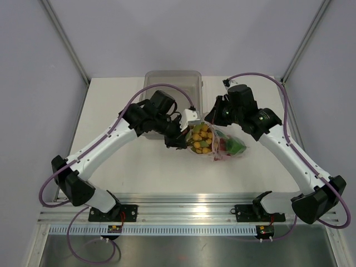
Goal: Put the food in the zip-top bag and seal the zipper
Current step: Place the fake fruit in the zipper food storage bag.
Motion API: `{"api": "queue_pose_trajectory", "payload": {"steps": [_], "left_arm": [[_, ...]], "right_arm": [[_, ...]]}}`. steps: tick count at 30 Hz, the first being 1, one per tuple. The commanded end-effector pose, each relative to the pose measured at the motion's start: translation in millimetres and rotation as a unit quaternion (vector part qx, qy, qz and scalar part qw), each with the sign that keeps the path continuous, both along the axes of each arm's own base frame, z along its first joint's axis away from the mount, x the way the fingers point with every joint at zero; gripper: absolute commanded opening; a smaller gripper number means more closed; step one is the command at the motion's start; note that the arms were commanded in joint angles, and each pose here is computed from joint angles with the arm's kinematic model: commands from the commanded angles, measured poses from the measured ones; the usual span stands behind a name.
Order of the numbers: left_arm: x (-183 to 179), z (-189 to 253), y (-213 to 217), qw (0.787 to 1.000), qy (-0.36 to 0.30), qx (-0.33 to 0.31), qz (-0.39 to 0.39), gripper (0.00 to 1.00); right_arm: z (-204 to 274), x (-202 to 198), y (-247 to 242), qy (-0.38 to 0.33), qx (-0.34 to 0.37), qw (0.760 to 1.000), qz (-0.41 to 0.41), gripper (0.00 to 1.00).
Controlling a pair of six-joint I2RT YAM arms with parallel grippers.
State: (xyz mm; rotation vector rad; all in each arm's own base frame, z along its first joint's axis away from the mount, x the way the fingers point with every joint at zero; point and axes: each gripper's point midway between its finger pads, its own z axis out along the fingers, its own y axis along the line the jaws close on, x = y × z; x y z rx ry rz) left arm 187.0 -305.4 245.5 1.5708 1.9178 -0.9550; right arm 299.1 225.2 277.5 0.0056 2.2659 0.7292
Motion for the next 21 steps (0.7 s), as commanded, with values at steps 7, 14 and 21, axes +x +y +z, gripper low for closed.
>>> {"api": "queue_pose_trajectory", "payload": {"steps": [7,14,21], "left_arm": [[5,35,-7,0.996,-0.075,-0.042,0.012,0.00],[-13,4,-19,0.999,-0.021,-0.010,-0.033,0.00],[-8,-15,-28,0.999,0.009,0.014,-0.042,0.00]], "right_arm": [[25,9,11,-0.034,0.040,0.999,0.004,0.00],[29,6,9,-0.038,0.042,0.998,0.002,0.00],[36,1,8,-0.044,0.046,0.998,0.007,0.00]]}}
